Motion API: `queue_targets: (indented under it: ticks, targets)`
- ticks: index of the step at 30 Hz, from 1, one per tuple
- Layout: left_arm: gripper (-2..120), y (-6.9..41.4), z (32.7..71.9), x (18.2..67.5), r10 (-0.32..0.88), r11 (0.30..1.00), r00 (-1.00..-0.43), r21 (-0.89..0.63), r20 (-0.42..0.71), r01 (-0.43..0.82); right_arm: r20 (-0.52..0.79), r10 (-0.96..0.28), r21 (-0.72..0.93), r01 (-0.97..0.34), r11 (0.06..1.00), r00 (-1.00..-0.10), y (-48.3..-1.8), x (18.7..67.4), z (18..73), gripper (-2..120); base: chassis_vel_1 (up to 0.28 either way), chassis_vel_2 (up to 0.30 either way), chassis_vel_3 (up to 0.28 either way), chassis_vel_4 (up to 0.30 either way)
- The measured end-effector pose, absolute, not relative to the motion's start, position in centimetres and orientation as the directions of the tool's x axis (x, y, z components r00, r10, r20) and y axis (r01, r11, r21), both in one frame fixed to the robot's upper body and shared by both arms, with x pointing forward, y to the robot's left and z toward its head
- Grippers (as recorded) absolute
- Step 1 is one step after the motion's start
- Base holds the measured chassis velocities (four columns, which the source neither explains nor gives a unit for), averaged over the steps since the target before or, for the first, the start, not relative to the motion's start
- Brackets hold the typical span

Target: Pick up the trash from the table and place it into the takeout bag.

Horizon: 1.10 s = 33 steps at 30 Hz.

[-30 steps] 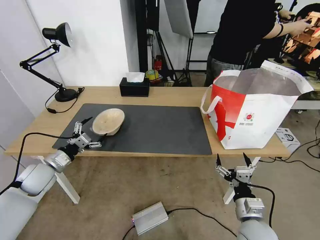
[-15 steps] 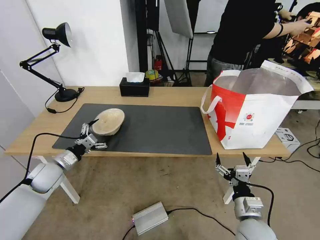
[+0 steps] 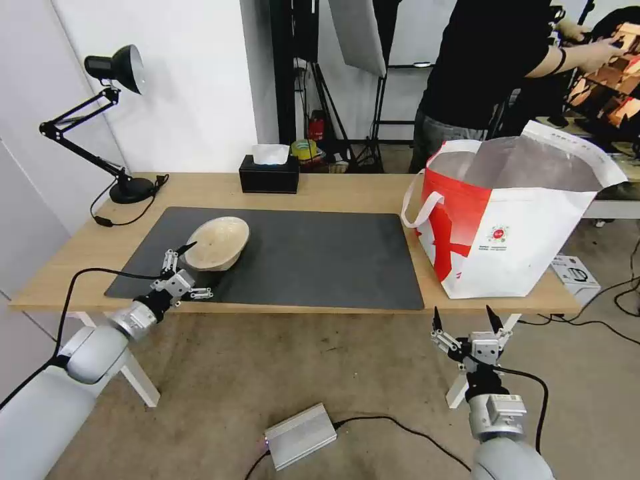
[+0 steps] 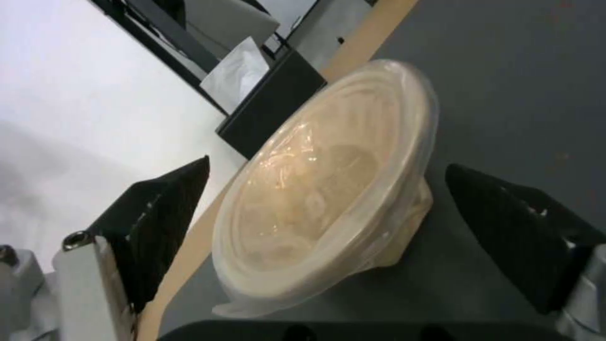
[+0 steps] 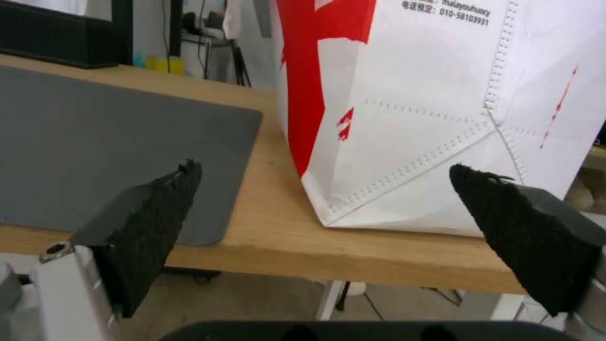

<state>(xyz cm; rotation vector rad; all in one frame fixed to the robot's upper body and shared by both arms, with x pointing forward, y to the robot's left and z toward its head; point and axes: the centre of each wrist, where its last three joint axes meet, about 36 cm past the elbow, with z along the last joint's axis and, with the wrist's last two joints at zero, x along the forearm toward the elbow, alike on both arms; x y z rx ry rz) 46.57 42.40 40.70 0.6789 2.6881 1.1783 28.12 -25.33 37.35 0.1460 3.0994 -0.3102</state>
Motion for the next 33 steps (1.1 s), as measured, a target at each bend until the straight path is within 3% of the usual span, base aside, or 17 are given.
queue_targets:
  ticks: [19, 30, 33]
  targets:
    - [100, 42.4, 40.0, 48.8, 0.461, 0.592, -0.885, 0.72, 0.064, 0.361, -0.026, 0.096, -0.189, 0.099, 0.977, -0.995, -25.1, 28.0, 37.0, 100, 0.0, 0.0, 0.0, 0.0]
    - [72, 41.8, 39.8, 49.9, 0.472, 0.598, -0.88, 0.714, 0.056, 0.366, -0.025, 0.1, -0.19, 0.103, 0.976, -0.995, -24.8, 27.7, 36.7, 100, 0.0, 0.0, 0.0, 0.0]
    - [56, 41.8, 39.9, 50.1, 0.474, 0.6, -0.879, 0.712, 0.05, 0.365, -0.024, 0.102, -0.189, 0.105, 0.976, -0.994, -24.8, 27.7, 36.6, 100, 0.0, 0.0, 0.0, 0.0]
